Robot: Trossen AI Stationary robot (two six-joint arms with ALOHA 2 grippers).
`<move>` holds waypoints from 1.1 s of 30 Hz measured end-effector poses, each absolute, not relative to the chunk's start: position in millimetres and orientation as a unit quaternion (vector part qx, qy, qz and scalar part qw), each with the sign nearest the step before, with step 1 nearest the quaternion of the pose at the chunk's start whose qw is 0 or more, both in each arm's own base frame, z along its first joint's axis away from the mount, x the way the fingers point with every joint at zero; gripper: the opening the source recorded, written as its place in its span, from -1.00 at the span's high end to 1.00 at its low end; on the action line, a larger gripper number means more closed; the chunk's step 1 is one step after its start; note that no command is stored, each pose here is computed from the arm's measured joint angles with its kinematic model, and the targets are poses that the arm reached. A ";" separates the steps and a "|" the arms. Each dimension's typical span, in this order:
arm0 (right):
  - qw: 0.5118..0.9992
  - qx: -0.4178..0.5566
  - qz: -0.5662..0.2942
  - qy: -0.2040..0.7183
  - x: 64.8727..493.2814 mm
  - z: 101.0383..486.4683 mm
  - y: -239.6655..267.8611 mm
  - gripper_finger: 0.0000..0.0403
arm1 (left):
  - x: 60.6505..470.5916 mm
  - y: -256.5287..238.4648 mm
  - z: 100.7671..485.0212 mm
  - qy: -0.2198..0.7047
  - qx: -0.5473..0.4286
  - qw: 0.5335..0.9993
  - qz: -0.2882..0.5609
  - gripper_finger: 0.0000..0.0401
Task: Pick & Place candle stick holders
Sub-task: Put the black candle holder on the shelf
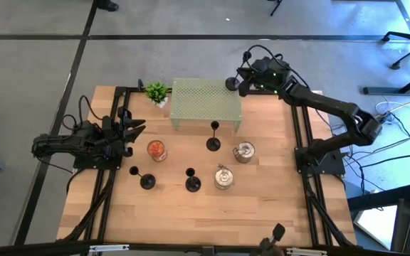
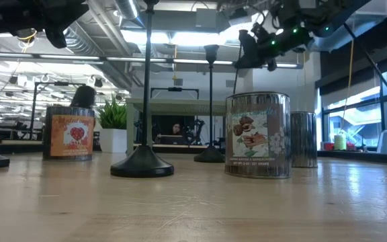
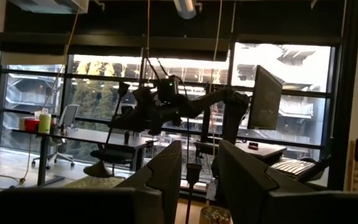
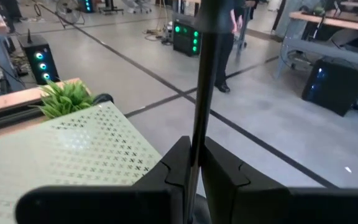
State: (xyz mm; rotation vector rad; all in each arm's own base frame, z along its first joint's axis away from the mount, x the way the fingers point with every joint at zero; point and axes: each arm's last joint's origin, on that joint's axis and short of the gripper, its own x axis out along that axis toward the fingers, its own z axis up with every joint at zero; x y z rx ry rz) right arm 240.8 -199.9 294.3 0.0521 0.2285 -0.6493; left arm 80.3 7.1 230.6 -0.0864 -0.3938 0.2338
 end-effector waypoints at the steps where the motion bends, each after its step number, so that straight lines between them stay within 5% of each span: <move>1: 0.941 0.025 -0.320 0.112 241.6 292.7 -201.8 0.82 | 80.3 7.1 230.6 -0.195 -0.043 0.973 0.116 0.49; 20: 0.944 -0.006 -0.306 0.125 250.6 280.4 -209.1 0.80 | 80.5 7.0 230.0 -0.192 -0.042 0.974 0.115 0.49; 33: 0.946 -0.003 -0.297 0.130 251.1 278.4 -208.9 0.46 | 80.5 7.0 230.1 -0.192 -0.042 0.974 0.115 0.49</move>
